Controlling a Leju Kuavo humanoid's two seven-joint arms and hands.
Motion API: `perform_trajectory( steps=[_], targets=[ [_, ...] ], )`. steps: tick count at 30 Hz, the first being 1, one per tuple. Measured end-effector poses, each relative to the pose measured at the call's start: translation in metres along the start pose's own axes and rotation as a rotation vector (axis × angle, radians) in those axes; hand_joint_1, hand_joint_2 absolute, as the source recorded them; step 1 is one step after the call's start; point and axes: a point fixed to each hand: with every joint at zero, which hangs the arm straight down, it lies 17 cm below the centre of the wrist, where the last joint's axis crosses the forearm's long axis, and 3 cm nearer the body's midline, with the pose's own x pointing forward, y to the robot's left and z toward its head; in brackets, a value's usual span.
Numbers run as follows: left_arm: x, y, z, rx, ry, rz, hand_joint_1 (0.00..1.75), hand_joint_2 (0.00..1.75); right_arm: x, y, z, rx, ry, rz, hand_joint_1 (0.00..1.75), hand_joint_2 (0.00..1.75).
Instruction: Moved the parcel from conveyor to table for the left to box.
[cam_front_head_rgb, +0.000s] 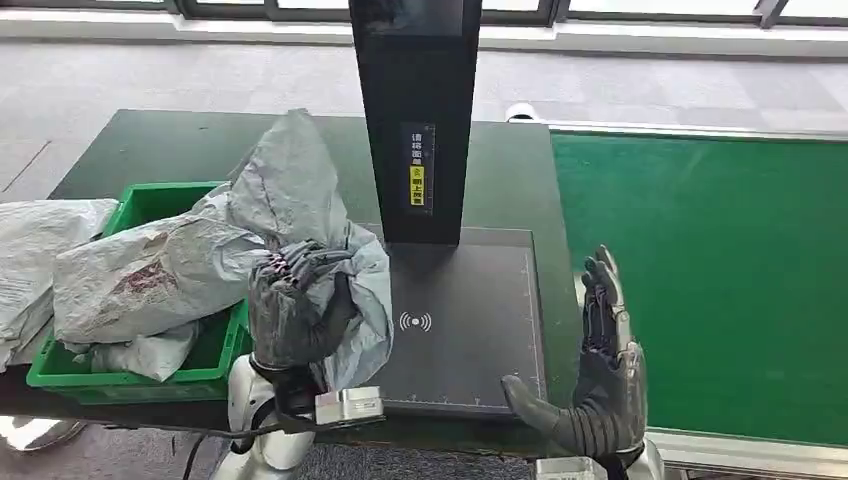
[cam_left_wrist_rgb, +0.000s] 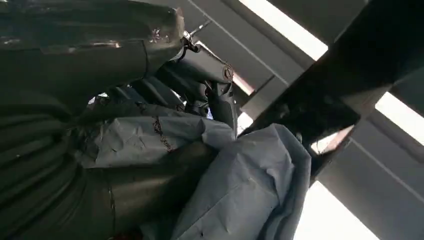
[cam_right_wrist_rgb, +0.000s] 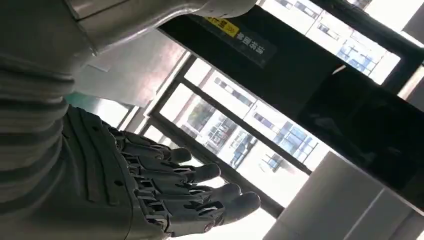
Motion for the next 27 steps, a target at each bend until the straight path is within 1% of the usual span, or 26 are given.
perform_trajectory(
  steps=[5, 7, 9, 11, 13, 17, 19, 21, 23, 27],
  targets=[
    [0.006, 0.027, -0.008, 0.073, -0.024, -0.008, 1.75, 1.75, 0.000, 0.000, 0.000, 0.001, -0.002, 0.003, 0.00, 1.75],
    [0.010, 0.042, -0.010, 0.136, -0.041, -0.004, 1.75, 1.75, 0.000, 0.000, 0.000, 0.001, -0.004, 0.008, 0.00, 1.75],
    [0.007, 0.060, -0.012, 0.210, -0.032, 0.005, 1.75, 1.75, 0.000, -0.001, 0.000, -0.004, -0.004, 0.016, 0.00, 1.75],
    [-0.001, 0.075, -0.015, 0.256, -0.009, 0.012, 1.75, 1.75, 0.000, -0.002, 0.000, -0.010, -0.004, 0.021, 0.00, 1.75],
    [-0.019, 0.084, -0.022, 0.273, 0.032, 0.016, 1.75, 1.75, 0.000, -0.004, -0.001, -0.018, -0.004, 0.028, 0.00, 1.75],
    [-0.043, 0.101, -0.028, 0.300, 0.055, -0.019, 1.75, 1.75, -0.001, -0.005, 0.000, -0.025, -0.003, 0.033, 0.00, 1.75],
    [-0.047, 0.104, -0.028, 0.306, 0.057, -0.032, 1.75, 1.75, -0.001, -0.005, 0.000, -0.026, -0.002, 0.033, 0.00, 1.75],
    [-0.060, 0.099, -0.030, 0.272, 0.105, -0.009, 1.75, 1.75, -0.001, -0.006, 0.000, -0.033, -0.002, 0.034, 0.00, 1.75],
    [-0.082, 0.087, -0.034, 0.219, 0.163, 0.001, 1.75, 1.75, -0.001, -0.006, 0.000, -0.035, -0.004, 0.032, 0.00, 1.75],
    [-0.149, 0.072, -0.032, 0.130, 0.260, -0.149, 1.75, 1.75, 0.000, -0.006, 0.000, -0.036, -0.010, 0.025, 0.00, 1.75]
  ],
)
